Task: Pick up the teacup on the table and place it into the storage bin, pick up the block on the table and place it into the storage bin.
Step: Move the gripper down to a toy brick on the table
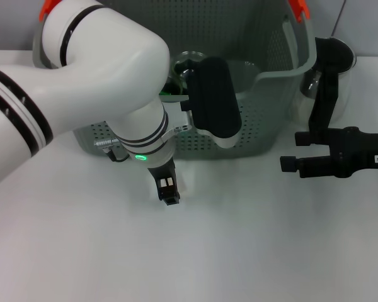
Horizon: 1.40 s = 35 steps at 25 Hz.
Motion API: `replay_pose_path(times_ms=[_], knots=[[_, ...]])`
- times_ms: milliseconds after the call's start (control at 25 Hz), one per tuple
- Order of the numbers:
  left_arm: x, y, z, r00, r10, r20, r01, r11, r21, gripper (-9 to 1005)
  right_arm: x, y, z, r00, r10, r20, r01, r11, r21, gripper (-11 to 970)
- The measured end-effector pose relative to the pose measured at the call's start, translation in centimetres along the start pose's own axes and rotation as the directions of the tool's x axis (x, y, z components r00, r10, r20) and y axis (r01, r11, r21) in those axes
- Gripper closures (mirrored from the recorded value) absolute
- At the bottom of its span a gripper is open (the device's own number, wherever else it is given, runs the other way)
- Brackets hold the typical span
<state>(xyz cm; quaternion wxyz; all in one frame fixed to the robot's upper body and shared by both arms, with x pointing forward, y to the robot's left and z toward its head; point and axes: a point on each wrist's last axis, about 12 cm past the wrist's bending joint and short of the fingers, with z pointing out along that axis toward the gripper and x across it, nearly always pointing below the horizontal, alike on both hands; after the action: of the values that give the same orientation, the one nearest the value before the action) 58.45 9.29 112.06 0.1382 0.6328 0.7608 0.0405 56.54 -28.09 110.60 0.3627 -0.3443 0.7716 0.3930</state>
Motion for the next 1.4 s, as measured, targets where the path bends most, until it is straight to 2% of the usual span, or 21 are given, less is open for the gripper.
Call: replay_pose_path(times_ms=[640, 1200, 1400], knots=[[0.35, 0.19, 0.53, 1.0, -0.024, -0.002, 0.024, 1.0, -0.001, 255, 0.1, 0.02, 0.0, 1.0, -0.002, -0.006, 0.002, 1.0, -0.001, 15], [0.24, 0.22, 0.84, 1.0, -0.015, -0.017, 0.016, 1.0, 0.003, 265, 0.1, -0.02, 0.01, 1.0, -0.002, -0.005, 0.002, 1.0, 0.003, 15], [0.25, 0.19, 0.92, 1.0, -0.009, -0.021, 0.009, 1.0, 0.006, 418, 0.09, -0.04, 0.01, 1.0, -0.002, -0.004, 0.002, 1.0, 0.005, 15]])
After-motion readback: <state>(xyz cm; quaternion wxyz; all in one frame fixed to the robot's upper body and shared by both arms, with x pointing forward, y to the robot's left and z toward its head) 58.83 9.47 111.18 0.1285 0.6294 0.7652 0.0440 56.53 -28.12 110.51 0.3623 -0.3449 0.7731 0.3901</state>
